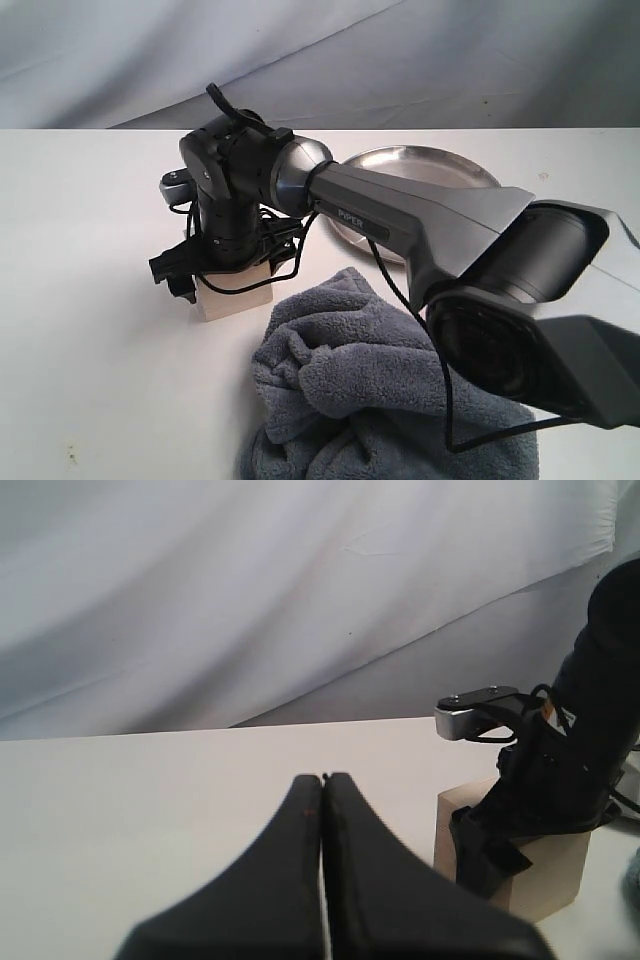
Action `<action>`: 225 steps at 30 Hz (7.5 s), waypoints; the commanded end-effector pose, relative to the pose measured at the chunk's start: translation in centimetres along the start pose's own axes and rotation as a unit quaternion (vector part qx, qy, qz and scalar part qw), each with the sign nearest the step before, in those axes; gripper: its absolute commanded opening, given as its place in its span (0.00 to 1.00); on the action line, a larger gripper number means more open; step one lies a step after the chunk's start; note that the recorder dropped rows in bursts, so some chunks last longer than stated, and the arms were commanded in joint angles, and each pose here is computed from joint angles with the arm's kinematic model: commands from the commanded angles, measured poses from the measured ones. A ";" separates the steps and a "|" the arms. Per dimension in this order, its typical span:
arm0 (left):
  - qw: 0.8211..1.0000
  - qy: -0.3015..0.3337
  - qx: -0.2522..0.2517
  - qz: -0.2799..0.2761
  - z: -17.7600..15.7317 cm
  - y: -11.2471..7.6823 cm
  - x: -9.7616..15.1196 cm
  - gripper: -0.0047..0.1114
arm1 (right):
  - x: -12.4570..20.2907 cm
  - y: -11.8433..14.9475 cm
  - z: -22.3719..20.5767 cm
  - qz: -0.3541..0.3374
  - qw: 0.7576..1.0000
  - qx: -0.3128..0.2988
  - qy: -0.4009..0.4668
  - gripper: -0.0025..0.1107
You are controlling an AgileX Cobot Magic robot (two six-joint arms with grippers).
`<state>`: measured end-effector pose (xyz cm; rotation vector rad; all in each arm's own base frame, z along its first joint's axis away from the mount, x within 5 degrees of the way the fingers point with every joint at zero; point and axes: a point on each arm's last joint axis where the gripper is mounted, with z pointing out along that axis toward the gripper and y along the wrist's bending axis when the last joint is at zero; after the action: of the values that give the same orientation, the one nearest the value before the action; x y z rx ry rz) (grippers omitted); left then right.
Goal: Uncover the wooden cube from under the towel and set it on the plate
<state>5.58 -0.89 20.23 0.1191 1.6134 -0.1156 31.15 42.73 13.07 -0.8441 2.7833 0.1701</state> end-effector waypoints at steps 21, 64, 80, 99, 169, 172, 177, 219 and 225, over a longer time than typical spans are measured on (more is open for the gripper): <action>1.000 -0.001 0.002 -0.002 0.0 0.0 0.1 0.04 | -0.4 0.2 -3.9 -0.022 0.999 0.026 -0.028 0.02; 1.000 -0.001 0.002 -0.002 0.0 0.0 0.1 0.04 | 2.7 -6.2 -17.0 -0.031 0.993 0.087 -0.067 0.02; 1.000 -0.001 0.002 -0.002 0.0 0.0 0.1 0.04 | 8.7 -16.0 -16.1 0.090 0.991 0.070 -0.067 0.02; 1.000 -0.001 0.002 -0.002 0.0 0.0 0.1 0.04 | 9.5 -19.0 -14.1 0.130 0.982 0.061 -0.126 0.02; 1.000 -0.001 0.002 -0.002 0.0 0.0 0.1 0.04 | -3.0 -26.6 -4.5 0.180 0.977 0.048 -0.105 0.72; 1.000 -0.001 0.002 -0.002 0.0 0.0 0.1 0.04 | -2.9 -26.5 -4.5 0.179 0.978 0.049 -0.099 0.87; 1.000 -0.001 0.002 -0.002 0.0 0.0 0.1 0.04 | -2.7 -26.5 -4.5 0.181 0.978 0.046 -0.091 0.90; 1.000 -0.001 0.002 -0.002 0.0 0.0 0.1 0.04 | 16.3 -17.4 -20.3 0.118 0.985 0.027 -0.121 0.39; 1.000 -0.001 0.002 -0.002 0.0 0.0 0.1 0.04 | 21.0 -17.2 -21.1 0.132 0.971 -0.003 -0.198 0.12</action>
<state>5.58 -0.89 20.23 0.1191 1.6134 -0.1156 20.83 14.02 27.53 -0.4090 2.5588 0.2926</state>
